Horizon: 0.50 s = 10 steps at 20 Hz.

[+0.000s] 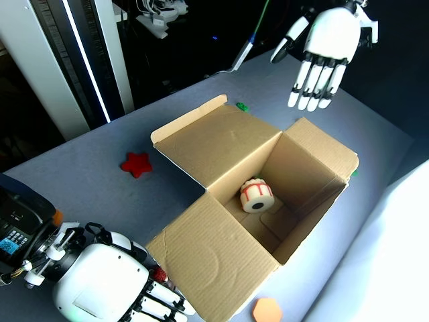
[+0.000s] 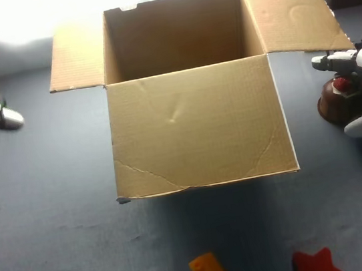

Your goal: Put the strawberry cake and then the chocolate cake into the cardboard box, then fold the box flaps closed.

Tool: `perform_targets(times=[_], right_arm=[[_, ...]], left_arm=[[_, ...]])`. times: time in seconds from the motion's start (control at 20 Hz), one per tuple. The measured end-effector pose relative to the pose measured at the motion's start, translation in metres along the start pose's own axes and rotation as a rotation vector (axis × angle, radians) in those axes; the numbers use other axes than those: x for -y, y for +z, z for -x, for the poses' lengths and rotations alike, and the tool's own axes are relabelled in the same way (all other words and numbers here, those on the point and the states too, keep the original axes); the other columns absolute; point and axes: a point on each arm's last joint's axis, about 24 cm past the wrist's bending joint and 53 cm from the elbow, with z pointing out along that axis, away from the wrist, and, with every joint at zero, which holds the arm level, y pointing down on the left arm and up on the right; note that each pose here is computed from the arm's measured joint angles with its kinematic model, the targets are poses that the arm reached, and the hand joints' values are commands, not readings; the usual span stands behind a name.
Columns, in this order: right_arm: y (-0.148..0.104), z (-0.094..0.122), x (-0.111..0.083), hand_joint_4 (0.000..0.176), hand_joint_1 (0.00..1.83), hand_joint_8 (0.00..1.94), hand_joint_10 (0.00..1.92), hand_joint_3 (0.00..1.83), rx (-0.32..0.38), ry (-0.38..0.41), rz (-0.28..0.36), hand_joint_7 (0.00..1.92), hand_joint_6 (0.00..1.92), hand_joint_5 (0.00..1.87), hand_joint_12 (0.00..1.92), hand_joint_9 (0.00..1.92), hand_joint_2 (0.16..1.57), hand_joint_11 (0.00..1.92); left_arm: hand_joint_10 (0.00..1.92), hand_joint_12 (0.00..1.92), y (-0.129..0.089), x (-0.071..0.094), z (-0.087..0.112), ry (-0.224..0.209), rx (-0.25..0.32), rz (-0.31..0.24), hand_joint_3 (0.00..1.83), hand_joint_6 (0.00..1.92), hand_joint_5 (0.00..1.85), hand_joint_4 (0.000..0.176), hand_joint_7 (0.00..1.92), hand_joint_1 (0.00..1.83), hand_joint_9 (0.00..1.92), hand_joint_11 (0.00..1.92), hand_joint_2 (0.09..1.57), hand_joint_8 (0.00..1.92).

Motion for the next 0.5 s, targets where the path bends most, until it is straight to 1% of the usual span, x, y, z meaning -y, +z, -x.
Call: perform_targets(times=[0.05,0.1,0.15,0.2,0.25,0.3,0.35,0.4,0.45,0.5], right_arm=[[0.000,0.001,-0.002,0.000,1.14,0.01,0.04,0.00,0.001,0.002,0.004,0.26,0.01,0.19,0.81,0.31,1.01,0.00],[0.000,0.003,-0.002,0.000,1.17,0.02,0.05,0.00,0.002,-0.001,0.002,0.41,0.02,0.31,1.01,0.44,1.02,0.00],[0.000,0.004,-0.003,0.000,1.19,0.06,0.17,0.01,0.007,0.000,0.006,0.71,0.05,0.55,1.27,0.71,1.06,0.12],[0.000,0.005,-0.006,0.000,1.20,0.88,0.41,0.01,0.011,-0.001,0.012,0.90,0.94,0.77,1.58,0.91,1.14,0.31],[0.000,0.007,-0.009,0.000,1.32,0.97,1.18,0.00,0.015,-0.003,0.018,0.95,1.06,0.84,1.65,0.84,1.15,0.46],[0.000,0.009,-0.009,0.000,1.34,1.05,1.39,0.00,0.022,-0.005,0.020,0.96,1.03,0.88,1.76,0.78,1.15,0.50],[0.000,0.010,-0.008,0.000,1.35,1.07,1.44,0.00,0.023,-0.003,0.018,0.96,1.01,0.89,1.79,0.77,1.15,0.51],[0.000,0.010,-0.009,0.000,1.35,1.11,1.46,0.00,0.020,-0.004,0.020,0.93,1.03,0.87,1.79,0.77,1.16,0.52],[0.000,0.008,-0.011,0.000,1.35,1.12,1.48,0.00,0.013,-0.004,0.022,0.92,1.03,0.89,1.81,0.75,1.16,0.48],[0.000,0.009,-0.013,0.000,1.36,1.11,1.47,0.00,0.012,-0.008,0.025,0.92,1.07,0.86,1.81,0.75,1.17,0.45]], left_arm=[[0.02,1.10,0.002,0.001,0.000,0.018,0.009,0.016,0.00,0.01,0.39,0.000,0.52,0.00,0.53,0.07,1.15,0.01],[0.01,1.10,0.003,0.006,0.000,0.047,0.009,0.012,0.00,0.01,0.39,0.000,0.51,0.00,0.53,0.06,1.15,0.00],[0.02,1.09,0.006,0.010,0.000,0.070,0.009,0.012,0.00,0.01,0.40,0.000,0.53,0.02,0.54,0.07,1.16,0.01],[0.01,1.06,0.008,0.009,-0.001,0.072,0.010,0.020,0.00,0.01,0.40,0.000,0.52,0.01,0.54,0.07,1.16,0.00],[0.01,1.03,0.008,0.007,-0.001,0.074,0.009,0.030,0.00,0.00,0.40,0.000,0.53,0.00,0.54,0.09,1.17,0.00],[0.00,1.00,0.008,0.006,-0.003,0.067,0.004,0.033,0.00,0.00,0.39,0.000,0.52,0.00,0.55,0.11,1.17,0.00],[0.00,0.99,0.008,0.006,-0.005,0.062,-0.002,0.032,0.00,0.00,0.39,0.000,0.52,0.00,0.55,0.12,1.17,0.00],[0.00,0.99,0.008,0.005,-0.007,0.058,-0.010,0.031,0.00,0.00,0.39,0.000,0.52,0.00,0.55,0.11,1.17,0.00],[0.01,0.99,0.006,0.005,-0.006,0.032,0.001,0.023,0.00,0.00,0.39,0.000,0.53,0.01,0.56,0.11,1.17,0.00],[0.00,1.01,0.005,0.004,-0.004,0.019,0.008,0.015,0.00,0.00,0.40,0.000,0.53,0.03,0.56,0.11,1.18,0.00]])
